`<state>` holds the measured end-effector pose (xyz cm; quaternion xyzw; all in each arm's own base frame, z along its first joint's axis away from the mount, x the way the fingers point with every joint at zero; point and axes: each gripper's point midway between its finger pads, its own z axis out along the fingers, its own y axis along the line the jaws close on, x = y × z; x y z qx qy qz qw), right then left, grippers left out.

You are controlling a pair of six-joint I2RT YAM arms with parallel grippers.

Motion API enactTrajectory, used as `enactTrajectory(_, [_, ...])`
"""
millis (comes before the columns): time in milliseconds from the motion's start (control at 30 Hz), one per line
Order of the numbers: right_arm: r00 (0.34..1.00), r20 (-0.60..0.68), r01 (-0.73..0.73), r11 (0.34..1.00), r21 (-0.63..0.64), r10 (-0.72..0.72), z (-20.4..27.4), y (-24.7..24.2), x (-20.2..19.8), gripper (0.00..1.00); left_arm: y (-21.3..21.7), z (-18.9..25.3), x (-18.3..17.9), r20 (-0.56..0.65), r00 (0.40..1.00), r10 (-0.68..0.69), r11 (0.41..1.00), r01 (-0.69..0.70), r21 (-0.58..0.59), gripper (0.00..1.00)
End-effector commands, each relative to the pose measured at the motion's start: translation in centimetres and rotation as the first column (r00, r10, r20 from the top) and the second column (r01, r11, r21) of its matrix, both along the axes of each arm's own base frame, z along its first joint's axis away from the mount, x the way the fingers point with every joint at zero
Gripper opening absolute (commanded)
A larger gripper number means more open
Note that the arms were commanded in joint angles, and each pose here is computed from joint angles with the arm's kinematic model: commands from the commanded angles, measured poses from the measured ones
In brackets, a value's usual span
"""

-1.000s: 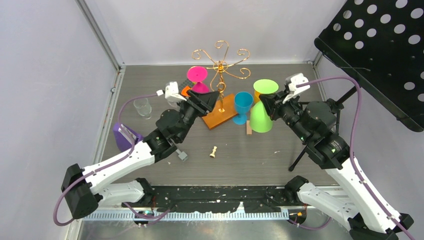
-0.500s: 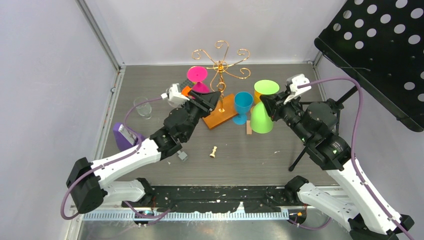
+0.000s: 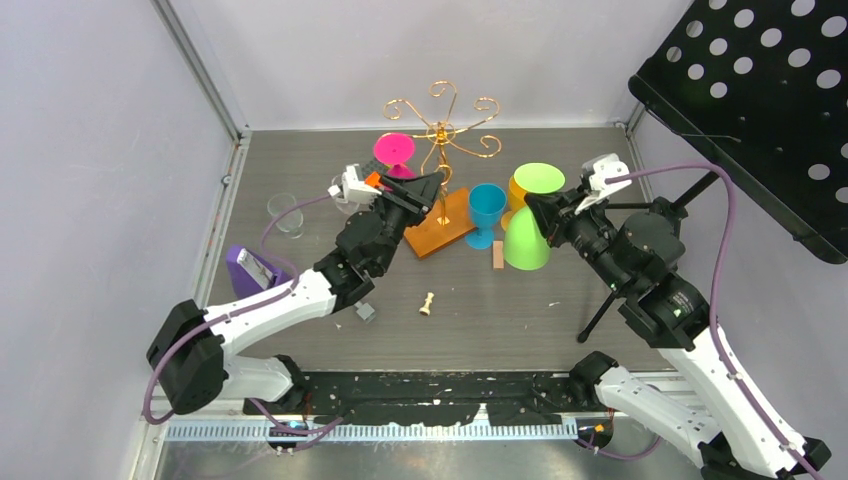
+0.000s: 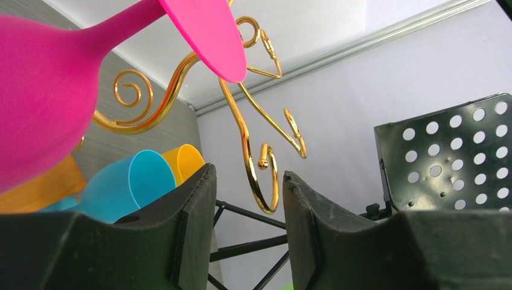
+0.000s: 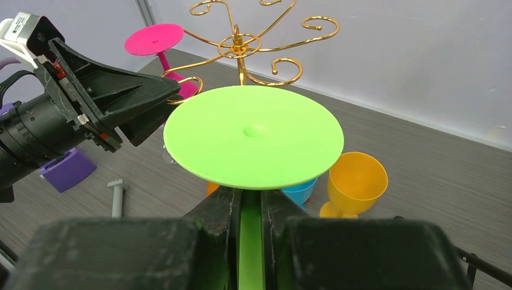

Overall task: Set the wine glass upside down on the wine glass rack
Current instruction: Move the wine rack to the center of the board.

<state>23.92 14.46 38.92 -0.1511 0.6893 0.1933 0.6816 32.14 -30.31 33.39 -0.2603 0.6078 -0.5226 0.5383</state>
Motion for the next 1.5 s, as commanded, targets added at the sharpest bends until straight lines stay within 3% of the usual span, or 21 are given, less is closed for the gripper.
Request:
enactTrajectory(0, [1.000,0.023,0.011,0.999,0.039,-0.012,0.9,-0.2,-0.1,0.05,0.6,2.4,0.4,0.047,0.998,0.038,0.995,-0.033,-0.092,0.41])
enactTrajectory(367, [1.000,0.024,0.010,0.999,0.046,-0.011,1.1,-0.4,-0.4,0.05,0.7,2.5,1.7,0.041,0.997,0.069,0.993,-0.065,-0.100,0.23])
enactTrajectory(733, [1.000,0.012,0.020,0.999,0.041,-0.021,0.7,-0.4,0.0,0.05,2.8,2.9,1.1,0.070,0.992,0.109,0.994,-0.108,-0.026,0.00])
enactTrajectory(1033, [1.000,0.000,0.020,0.999,0.038,-0.020,0.4,0.0,0.4,0.05,4.8,3.1,0.5,0.078,0.984,0.161,0.986,-0.164,0.023,0.00])
enactTrajectory(1467, [1.000,-0.015,0.016,0.999,0.048,-0.015,0.2,0.5,0.9,0.06,6.0,3.4,-1.2,-0.003,0.992,0.127,0.992,-0.127,-0.022,0.00])
